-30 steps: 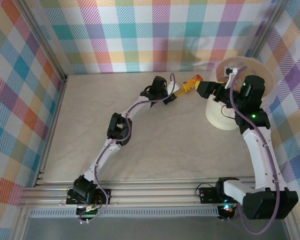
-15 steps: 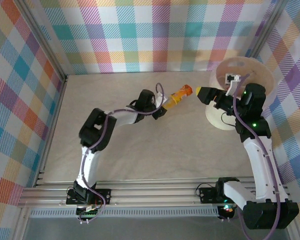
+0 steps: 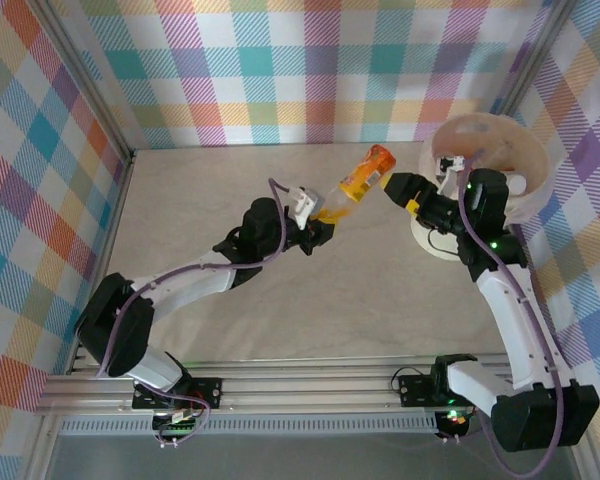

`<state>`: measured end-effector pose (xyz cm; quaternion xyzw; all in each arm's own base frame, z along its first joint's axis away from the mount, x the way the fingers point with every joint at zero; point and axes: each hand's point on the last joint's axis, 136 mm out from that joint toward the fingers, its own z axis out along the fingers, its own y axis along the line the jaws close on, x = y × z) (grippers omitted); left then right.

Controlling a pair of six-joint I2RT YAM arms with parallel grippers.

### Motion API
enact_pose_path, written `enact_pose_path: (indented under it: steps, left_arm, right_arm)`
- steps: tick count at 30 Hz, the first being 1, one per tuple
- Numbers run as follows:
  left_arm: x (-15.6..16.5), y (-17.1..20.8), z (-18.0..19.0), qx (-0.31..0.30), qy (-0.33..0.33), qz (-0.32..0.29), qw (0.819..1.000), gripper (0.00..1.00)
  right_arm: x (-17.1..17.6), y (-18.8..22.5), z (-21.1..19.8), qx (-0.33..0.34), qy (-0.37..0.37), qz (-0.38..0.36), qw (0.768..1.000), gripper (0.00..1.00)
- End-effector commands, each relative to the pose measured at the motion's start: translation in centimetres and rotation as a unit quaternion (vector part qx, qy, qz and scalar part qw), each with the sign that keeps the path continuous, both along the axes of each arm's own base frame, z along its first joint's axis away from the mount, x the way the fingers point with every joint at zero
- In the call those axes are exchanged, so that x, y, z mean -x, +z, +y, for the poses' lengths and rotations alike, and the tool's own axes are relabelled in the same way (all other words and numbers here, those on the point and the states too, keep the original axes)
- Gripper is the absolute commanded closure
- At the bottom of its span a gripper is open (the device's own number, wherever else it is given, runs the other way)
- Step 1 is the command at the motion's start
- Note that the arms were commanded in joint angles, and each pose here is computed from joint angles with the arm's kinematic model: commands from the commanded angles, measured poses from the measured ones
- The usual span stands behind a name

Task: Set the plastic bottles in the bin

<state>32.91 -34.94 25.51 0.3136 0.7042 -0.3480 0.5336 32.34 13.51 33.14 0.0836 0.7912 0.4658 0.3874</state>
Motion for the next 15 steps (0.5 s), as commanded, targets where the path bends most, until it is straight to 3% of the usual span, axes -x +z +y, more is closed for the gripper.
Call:
enact_pose_path:
  steps: [1, 11, 15]
  left_arm:
    - [1.5, 2.2, 0.0, 0.04, -0.012, 0.003, 0.999, 0.99]
    - [4.0, 3.4, -1.5, 0.044, -0.055, 0.003, 0.998, 0.99]
    - [4.8, 4.4, -2.6, 0.056, -0.085, -0.007, 0.995, 0.98]
  right_arm:
    - [-0.8, 1.4, 0.1, -0.017, -0.01, -0.005, 1.0, 0.0]
    - [-0.2, 5.7, 3.9, -0.066, 0.097, -0.114, 0.987, 0.0]
    - [-1.4, 4.5, 4.0, -0.044, 0.074, -0.089, 0.992, 0.0]
